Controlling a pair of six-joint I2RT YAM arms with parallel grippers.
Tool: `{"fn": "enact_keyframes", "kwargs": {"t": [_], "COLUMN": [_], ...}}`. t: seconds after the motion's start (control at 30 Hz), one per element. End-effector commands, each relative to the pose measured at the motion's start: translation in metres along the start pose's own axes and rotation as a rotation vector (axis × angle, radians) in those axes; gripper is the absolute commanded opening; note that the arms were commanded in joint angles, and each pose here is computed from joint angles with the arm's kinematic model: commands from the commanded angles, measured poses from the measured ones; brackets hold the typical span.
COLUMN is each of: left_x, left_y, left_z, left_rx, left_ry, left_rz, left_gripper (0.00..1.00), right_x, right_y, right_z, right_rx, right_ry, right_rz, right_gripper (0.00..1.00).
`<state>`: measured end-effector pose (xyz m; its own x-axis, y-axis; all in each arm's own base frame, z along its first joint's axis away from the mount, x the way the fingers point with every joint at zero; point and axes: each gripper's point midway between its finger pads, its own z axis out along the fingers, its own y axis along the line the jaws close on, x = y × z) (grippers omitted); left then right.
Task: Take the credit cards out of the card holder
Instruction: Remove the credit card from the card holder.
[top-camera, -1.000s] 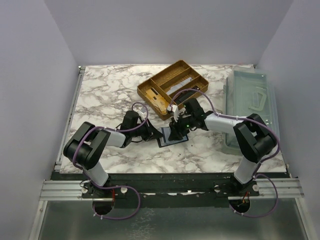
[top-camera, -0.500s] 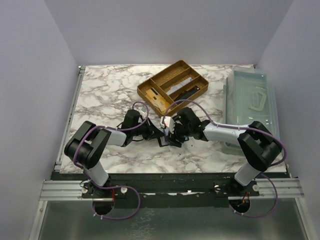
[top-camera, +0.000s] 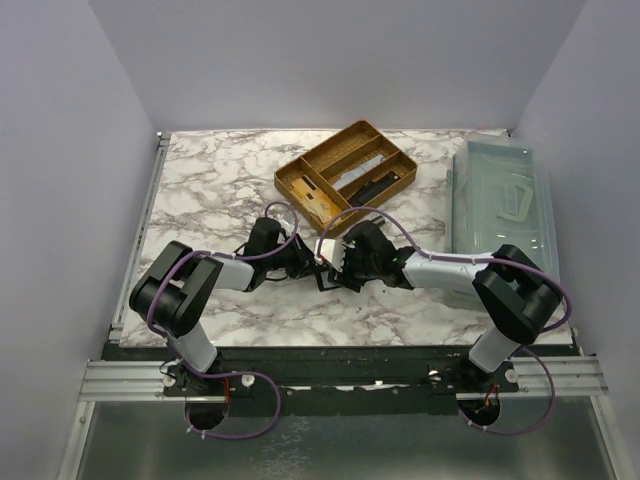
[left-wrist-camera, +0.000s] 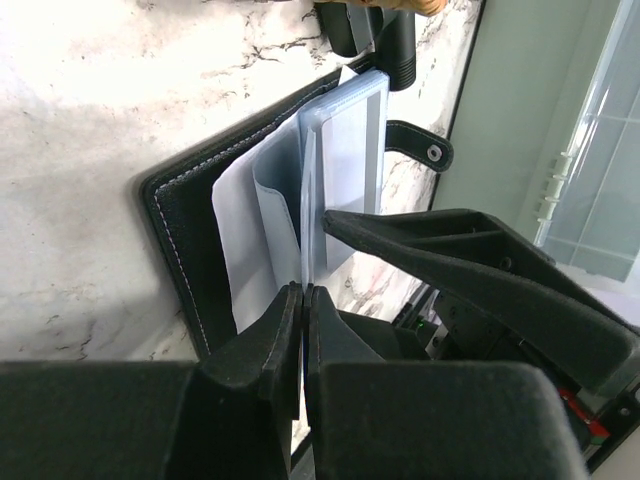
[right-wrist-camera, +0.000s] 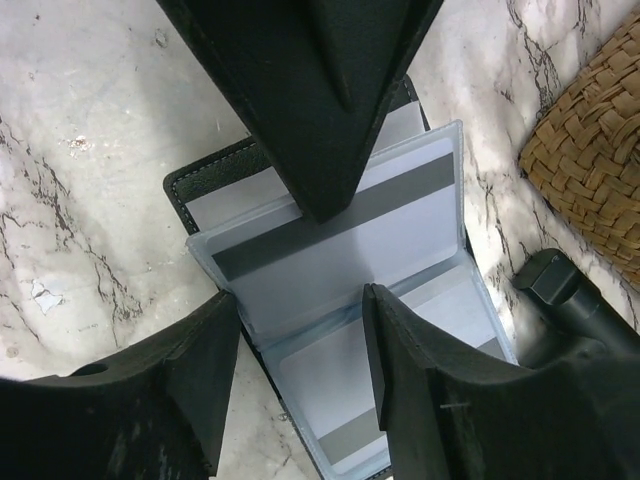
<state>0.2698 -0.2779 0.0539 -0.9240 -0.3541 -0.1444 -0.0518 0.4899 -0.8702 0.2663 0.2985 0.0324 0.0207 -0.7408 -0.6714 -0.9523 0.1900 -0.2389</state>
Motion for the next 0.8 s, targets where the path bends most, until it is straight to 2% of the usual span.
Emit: {"fn": "enact_keyframes", "kwargs": {"t": [0.0,0.17,0.3,0.47,0.67,0.77], "left_x": [-0.003,-0.003,-0.006,-0.018,-0.026,-0.027], "left_y": [-0.005,-0.001,0.000,-0.004,-0.023,-0.023], "left_z": [0.003,0.000,-0.003,-0.015,-0.027,-0.027], "left_rx": [0.002,-0.020,-0.031,-0.052,-0.014,-0.016], "left_ry": [-0.003,-0.011,-0.025,-0.096,-0.152,-0.157], "left_rz": [-0.004,0.001,0.010,0.059,0.111,0.105], "left_gripper": [0.12,0.34,0.45,0.50,0.51,0.43], "right_x": [-0.007,-0.010,-0.011,-0.011,-0.010,-0.010], "right_y": [-0.016,-0.019,-0.020,-0.020,-0.018,-0.018], "right_z": [-0.005,-0.009,-0.010,-0.010,-0.009,-0.009], "right_rx": [0.087,0.104,0.108,0.108,0.099,0.097], "right_ry": [-0.011,-0.018,-0.020,-0.019,-0.017,-0.015], "right_rz": [-0.041,-0.045,-0.043,-0.039,-0.032,-0.028], "right_gripper": [0.53,0.44,0.41,0.39,0.39,0.39]}}
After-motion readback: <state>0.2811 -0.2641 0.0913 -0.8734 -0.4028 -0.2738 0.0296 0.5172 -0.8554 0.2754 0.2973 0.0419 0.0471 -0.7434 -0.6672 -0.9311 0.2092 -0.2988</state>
